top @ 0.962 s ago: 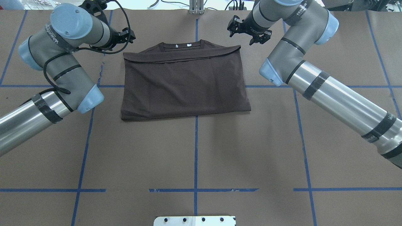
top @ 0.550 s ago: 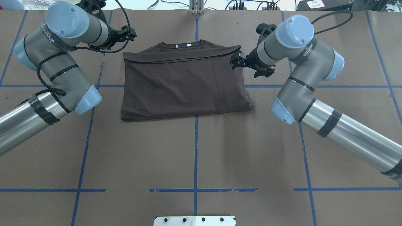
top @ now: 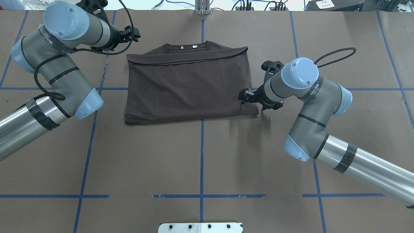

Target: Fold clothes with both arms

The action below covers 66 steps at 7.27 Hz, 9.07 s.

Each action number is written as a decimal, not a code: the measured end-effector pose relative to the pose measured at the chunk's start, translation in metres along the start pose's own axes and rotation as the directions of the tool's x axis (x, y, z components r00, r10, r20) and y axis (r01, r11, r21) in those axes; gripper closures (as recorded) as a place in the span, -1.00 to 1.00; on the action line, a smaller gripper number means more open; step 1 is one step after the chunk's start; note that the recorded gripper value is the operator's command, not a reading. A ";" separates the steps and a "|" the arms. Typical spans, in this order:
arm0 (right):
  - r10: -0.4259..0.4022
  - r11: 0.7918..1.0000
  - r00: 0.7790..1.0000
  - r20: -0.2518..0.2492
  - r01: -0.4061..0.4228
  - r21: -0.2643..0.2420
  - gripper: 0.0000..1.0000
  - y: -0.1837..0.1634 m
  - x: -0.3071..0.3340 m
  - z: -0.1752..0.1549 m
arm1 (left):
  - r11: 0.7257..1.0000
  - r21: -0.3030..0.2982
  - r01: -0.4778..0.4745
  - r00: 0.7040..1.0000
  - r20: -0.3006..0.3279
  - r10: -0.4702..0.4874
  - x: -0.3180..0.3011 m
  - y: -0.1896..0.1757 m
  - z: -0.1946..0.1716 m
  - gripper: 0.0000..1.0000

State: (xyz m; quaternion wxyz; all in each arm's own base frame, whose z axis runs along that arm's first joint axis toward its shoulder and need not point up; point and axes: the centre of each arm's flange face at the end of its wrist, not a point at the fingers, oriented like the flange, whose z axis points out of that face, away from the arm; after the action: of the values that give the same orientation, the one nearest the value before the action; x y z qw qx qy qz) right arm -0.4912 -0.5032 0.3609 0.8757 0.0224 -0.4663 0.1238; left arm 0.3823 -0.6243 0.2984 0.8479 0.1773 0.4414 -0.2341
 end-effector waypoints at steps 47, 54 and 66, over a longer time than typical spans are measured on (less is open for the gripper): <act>-0.051 0.994 0.995 0.085 0.058 -0.087 -1.00 0.116 0.121 -0.178 | 0.997 0.017 -0.079 0.997 -0.010 0.079 0.094 0.021 0.096 -1.00; -0.264 0.963 0.941 -0.210 0.244 -0.116 -1.00 0.171 -0.071 -0.082 | 0.985 -0.093 -0.145 0.989 -0.019 0.144 0.060 0.048 -0.037 -1.00; -0.292 0.951 0.867 -0.403 0.219 -0.218 -1.00 0.190 -0.073 0.001 | 0.980 -0.129 -0.149 0.989 -0.036 0.146 0.052 0.058 -0.043 -1.00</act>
State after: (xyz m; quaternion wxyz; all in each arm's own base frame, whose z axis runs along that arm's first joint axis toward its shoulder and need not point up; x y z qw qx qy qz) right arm -0.5760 -0.3338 0.2868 0.9642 -0.0165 -0.2629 -0.0306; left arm 0.4111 -0.5671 0.2371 0.8668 0.1564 0.4528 -0.1386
